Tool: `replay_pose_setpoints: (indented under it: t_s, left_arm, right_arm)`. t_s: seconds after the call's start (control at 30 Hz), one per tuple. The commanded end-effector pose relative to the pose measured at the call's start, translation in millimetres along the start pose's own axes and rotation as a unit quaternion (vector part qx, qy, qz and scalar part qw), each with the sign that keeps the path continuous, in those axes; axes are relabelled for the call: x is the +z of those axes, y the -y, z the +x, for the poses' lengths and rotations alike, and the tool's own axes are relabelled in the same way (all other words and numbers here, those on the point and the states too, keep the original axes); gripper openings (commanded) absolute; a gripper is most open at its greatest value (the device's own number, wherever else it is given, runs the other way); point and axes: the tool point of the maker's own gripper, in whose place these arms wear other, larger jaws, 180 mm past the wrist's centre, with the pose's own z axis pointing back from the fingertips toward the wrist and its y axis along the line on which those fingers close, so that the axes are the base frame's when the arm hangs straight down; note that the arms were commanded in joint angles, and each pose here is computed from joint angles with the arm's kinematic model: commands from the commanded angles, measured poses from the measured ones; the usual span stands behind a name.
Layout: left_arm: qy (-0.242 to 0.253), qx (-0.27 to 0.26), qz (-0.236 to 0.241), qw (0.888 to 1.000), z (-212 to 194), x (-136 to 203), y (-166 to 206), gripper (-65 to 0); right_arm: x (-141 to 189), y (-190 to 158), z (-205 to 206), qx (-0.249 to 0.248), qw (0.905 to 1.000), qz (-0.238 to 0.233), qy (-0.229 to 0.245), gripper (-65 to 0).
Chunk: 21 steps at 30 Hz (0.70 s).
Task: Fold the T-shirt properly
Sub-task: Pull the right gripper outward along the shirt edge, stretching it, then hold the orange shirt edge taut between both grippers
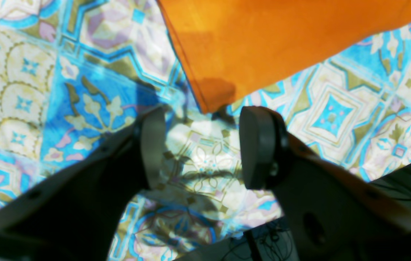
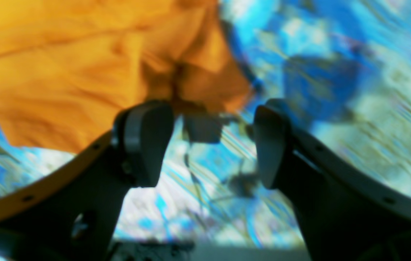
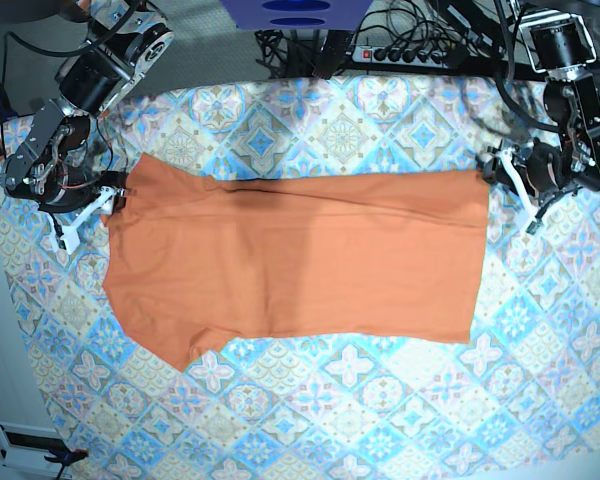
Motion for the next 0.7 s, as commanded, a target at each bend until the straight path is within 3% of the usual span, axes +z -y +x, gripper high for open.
replay_pose_setpoints:
  t_s: [0.0,0.47,0.67]
  left_arm:
    - [0.015,-0.006,0.008,1.0,9.7,6.8,-6.7,-31.7]
    - [0.021,-0.008,0.012,1.0,16.7,8.0,-9.1,-31.7]
    - [0.012,0.022,-0.003,1.0,16.9,-5.3,-16.0,-31.7]
  right_arm:
    - [6.2,6.3,12.3,0.004,0.9998,-0.006,0.018,-26.8]
    - [2.6,-1.8,19.0,0.024,0.9995,-0.001,0.021,-26.8]
    - [2.9,-3.8,29.7,0.027,0.9988,0.0,0.041,-26.8]
